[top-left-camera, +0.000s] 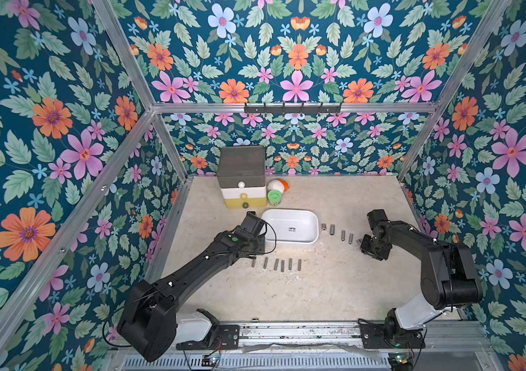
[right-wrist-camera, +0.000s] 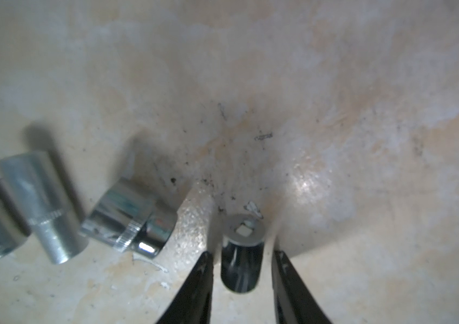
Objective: Take out the socket from the storage box
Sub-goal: Place the socket head at the center of the board.
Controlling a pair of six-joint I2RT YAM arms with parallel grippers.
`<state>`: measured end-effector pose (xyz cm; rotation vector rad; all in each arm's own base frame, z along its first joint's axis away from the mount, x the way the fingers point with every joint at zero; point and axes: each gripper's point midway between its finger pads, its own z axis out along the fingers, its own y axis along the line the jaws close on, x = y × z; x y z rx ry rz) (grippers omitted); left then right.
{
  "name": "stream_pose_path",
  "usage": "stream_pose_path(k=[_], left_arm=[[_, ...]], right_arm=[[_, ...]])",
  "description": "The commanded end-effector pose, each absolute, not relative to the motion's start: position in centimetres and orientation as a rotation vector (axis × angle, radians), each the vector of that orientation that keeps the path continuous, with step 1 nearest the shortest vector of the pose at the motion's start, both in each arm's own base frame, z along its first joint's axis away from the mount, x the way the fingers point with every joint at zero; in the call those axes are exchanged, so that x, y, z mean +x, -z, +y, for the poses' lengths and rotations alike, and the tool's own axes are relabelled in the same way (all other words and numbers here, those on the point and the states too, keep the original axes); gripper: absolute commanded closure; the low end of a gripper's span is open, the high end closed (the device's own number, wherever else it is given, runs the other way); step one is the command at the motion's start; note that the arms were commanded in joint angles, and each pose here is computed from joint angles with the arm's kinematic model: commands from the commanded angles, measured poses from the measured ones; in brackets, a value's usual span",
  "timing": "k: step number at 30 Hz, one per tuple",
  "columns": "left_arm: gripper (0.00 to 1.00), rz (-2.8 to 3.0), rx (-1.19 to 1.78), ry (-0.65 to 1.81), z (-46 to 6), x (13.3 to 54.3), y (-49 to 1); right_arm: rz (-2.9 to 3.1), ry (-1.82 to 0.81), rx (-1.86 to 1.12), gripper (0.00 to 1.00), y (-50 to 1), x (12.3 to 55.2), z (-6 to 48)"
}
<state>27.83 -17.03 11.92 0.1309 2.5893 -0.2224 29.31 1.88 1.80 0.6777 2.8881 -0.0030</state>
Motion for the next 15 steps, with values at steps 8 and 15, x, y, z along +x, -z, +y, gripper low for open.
stream_pose_path(k=[8,15], left_arm=[[0.49,2.586,0.134,0.217,-17.0,27.9,-12.1],[0.49,2.578,0.14,0.249,-17.9,28.6,-13.1]], right_arm=[[2.869,-0.002,0.684,0.55,-2.7,29.1,1.8],[2.835,-0.02,0.688,0.53,-4.1,28.9,1.8]])
